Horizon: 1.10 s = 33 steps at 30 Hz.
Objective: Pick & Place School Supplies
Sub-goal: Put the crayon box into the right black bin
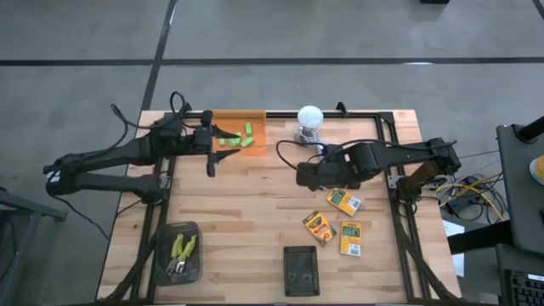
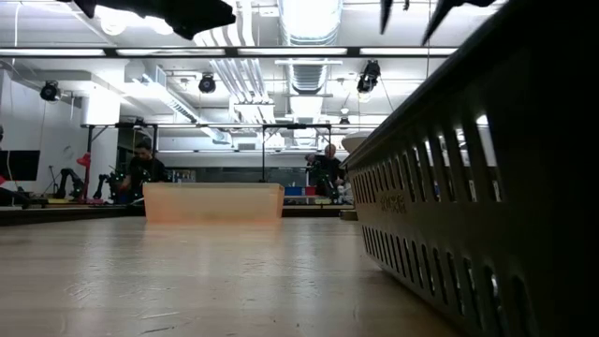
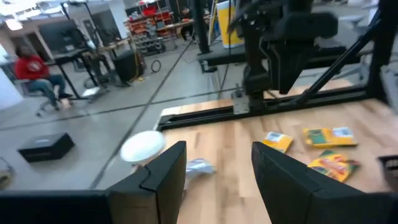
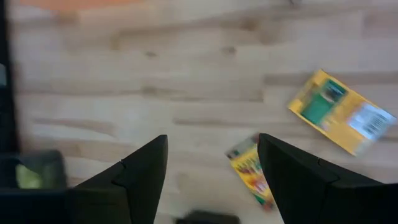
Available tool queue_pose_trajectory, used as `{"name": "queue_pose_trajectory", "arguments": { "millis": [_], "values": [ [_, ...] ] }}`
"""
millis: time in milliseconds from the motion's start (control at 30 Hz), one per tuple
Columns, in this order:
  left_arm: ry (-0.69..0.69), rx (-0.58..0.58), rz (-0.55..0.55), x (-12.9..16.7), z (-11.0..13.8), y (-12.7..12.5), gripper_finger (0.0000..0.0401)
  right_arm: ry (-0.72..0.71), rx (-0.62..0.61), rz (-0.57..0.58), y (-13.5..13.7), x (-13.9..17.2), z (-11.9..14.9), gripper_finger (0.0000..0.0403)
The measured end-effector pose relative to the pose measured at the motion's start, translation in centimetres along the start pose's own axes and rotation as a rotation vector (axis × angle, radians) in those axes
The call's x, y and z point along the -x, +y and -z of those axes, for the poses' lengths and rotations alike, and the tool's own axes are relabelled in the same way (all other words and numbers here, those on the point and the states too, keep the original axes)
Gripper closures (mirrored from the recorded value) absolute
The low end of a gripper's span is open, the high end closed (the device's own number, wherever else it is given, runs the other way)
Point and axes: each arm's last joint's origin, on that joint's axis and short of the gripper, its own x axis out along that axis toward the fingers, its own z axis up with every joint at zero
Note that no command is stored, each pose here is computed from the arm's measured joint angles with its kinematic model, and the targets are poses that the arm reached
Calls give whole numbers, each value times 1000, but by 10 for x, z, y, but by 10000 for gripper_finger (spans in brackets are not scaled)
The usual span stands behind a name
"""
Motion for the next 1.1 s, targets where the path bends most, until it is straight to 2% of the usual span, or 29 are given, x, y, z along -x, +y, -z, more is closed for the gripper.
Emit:
{"name": "queue_pose_trajectory", "arguments": {
  "millis": [200, 367, 633, 767, 933, 1100],
  "values": [
    [-22, -20, -8, 0, -1, 2, 213, -31, -8, -89, 8, 1, 0, 154],
    [-20, -20, -9, 0, -1, 2, 213, -20, -89, -184, 18, 1, -1, 160],
    [-9, -17, -7, 0, 0, 2, 213, 63, -81, -177, 19, 1, 0, 155],
    [-9, -17, -7, 0, 0, 2, 213, 58, -39, -169, 19, -1, -5, 151],
    [-9, -17, -7, 0, 0, 2, 213, 28, -46, -84, 17, -10, -19, 156],
    [-8, -17, -7, 0, 0, 2, 213, 73, -114, 126, 12, -33, -36, 160]
  ]
}}
